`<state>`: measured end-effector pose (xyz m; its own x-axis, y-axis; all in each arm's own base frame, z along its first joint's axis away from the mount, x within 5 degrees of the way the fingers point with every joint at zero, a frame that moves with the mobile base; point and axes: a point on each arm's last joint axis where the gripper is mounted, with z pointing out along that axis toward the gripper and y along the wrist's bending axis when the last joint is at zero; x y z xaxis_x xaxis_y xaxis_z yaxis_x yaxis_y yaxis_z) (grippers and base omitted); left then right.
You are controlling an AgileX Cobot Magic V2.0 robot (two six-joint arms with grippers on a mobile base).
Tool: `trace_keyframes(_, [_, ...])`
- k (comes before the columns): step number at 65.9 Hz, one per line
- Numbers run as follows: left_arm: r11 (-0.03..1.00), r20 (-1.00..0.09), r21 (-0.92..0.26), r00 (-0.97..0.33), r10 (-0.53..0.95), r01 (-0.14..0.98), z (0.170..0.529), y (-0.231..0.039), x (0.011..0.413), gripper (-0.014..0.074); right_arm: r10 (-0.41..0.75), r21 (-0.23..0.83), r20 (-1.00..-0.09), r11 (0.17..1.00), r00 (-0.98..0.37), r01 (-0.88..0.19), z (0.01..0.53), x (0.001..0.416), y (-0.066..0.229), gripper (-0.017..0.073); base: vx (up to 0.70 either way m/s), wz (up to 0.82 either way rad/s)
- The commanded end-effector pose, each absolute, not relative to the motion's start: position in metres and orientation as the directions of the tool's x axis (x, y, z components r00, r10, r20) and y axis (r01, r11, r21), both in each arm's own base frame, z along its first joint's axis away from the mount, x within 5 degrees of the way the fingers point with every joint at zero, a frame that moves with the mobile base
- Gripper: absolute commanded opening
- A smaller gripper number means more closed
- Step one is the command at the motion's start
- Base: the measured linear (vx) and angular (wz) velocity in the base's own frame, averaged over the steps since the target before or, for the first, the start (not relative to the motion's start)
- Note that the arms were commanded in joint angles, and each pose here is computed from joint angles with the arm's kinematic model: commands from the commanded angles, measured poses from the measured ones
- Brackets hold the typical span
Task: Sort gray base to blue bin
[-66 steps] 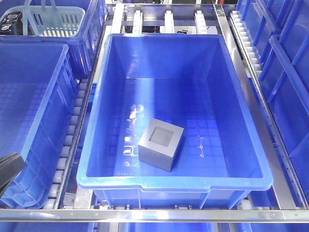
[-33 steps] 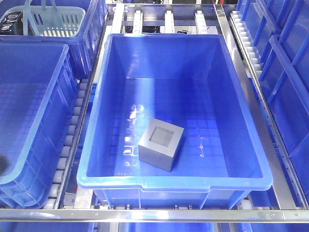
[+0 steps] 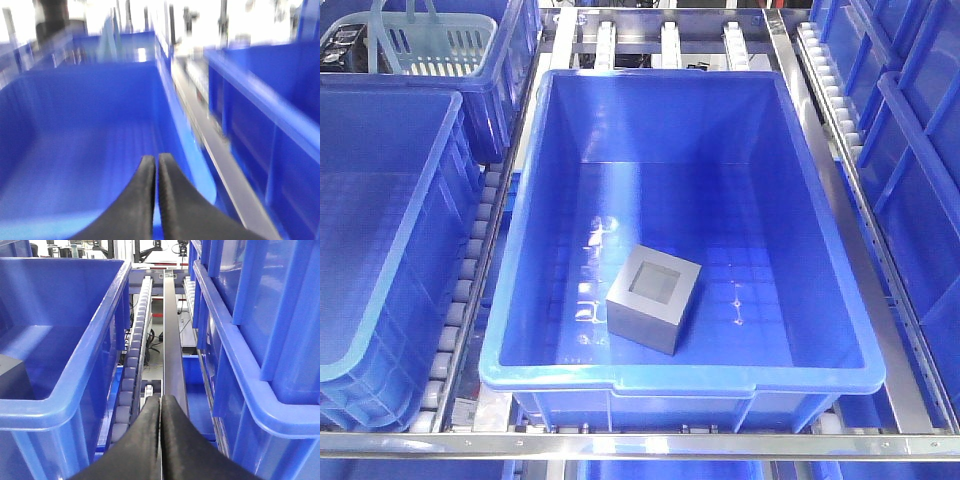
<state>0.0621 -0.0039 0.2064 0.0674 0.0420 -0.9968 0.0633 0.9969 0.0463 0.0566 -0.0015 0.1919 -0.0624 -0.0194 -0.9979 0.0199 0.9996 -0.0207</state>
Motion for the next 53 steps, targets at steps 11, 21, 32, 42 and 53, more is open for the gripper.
trace_keyframes(11, [0.995,-0.989,0.083,0.128,0.075,0.055,0.2017,-0.0035,0.0559,-0.0006,-0.033,-0.033,-0.999,0.999,0.007,0.020,0.1940,0.0565,-0.0013,-0.0009,0.00,0.00])
trace_keyframes(21, [0.998,-0.992,0.009,0.122,0.001,0.064,0.2016,-0.0035,0.0559,-0.0006,-0.033,-0.033,-0.999,0.999,0.007,0.020,0.1940,0.0565,-0.0013,-0.0009,0.00,0.00])
trace_keyframes(32, [0.997,-0.992,-0.021,0.121,-0.029,0.068,0.2016,-0.0035,0.0558,-0.0006,-0.033,-0.033,-0.999,0.999,0.007,0.020,0.1940,0.0565,-0.0013,-0.0009,0.00,0.00])
trace_keyframes(42, [0.994,-0.989,-0.080,0.117,-0.089,0.075,0.2016,-0.0035,0.0558,-0.0006,-0.033,-0.033,-0.999,0.999,0.007,0.020,0.1940,0.0565,-0.0013,-0.0009,0.00,0.00])
trace_keyframes(53, [0.993,-0.989,-0.086,0.111,-0.095,0.076,0.2010,-0.0036,0.0559,-0.0006,-0.033,-0.033,-0.999,0.999,0.007,0.020,0.1940,0.0565,-0.0013,-0.0009,0.00,0.00])
